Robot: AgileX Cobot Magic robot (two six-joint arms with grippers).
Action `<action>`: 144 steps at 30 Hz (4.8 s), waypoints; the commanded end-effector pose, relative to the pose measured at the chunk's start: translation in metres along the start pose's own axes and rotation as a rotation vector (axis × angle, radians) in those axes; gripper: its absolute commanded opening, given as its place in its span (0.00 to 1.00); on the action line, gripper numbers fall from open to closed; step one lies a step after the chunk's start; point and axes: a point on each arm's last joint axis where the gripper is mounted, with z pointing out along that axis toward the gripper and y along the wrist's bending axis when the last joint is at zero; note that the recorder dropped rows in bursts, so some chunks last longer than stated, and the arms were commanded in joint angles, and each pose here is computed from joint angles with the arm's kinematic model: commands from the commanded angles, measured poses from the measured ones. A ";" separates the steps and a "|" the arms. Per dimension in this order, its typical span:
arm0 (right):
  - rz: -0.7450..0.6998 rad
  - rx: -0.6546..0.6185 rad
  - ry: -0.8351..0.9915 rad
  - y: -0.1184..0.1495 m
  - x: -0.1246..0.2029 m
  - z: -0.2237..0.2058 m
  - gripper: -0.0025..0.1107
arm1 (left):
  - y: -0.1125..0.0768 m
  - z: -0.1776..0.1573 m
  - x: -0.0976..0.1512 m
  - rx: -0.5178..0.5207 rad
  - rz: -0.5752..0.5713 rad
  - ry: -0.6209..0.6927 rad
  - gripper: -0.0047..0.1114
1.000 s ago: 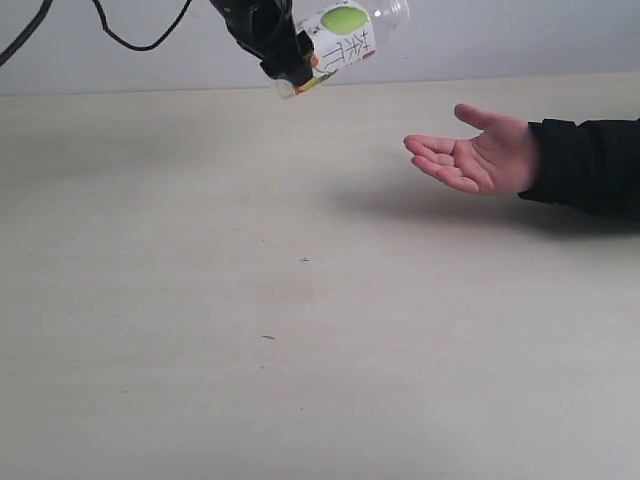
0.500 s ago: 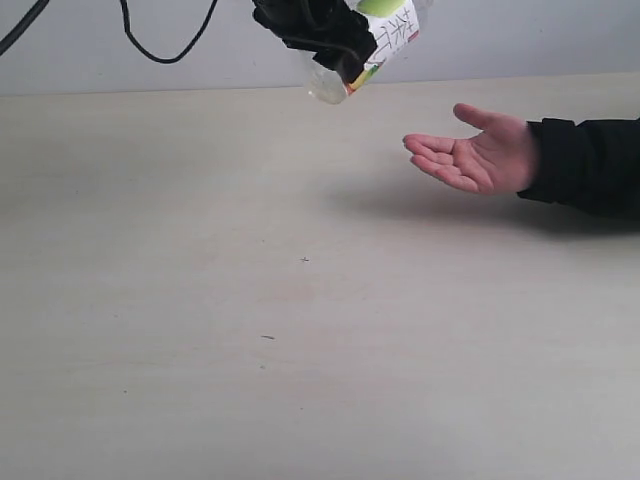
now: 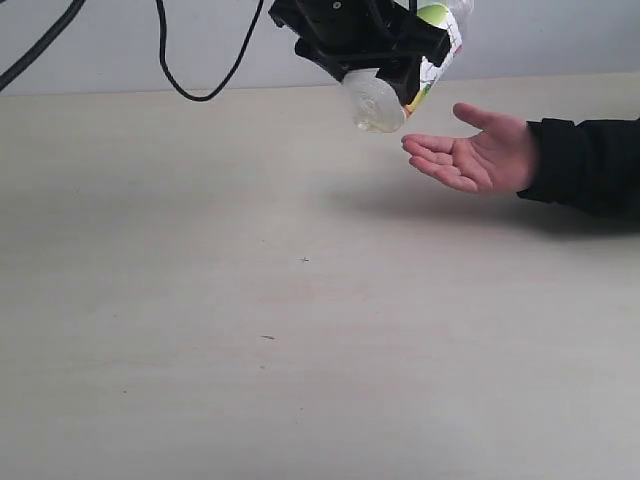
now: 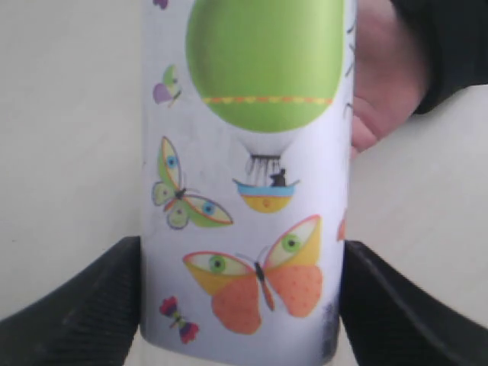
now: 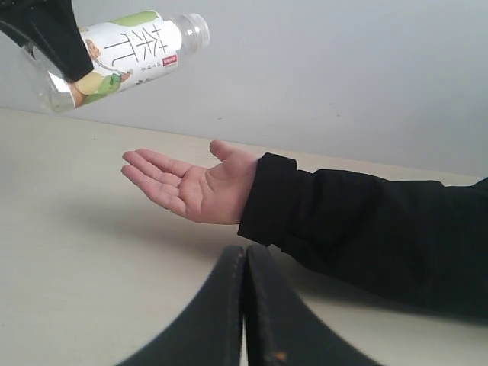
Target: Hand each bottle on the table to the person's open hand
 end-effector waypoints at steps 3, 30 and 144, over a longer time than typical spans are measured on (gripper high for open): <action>-0.004 0.007 -0.012 0.000 0.000 0.000 0.02 | -0.022 -0.006 -0.003 0.031 -0.105 -0.042 0.04; -0.004 0.007 -0.012 0.000 0.000 0.000 0.02 | -0.083 0.061 -0.004 0.305 -0.815 -0.100 0.04; -0.004 0.007 -0.012 0.000 0.000 0.000 0.02 | 0.039 -0.203 0.180 -0.121 -0.016 -0.784 0.04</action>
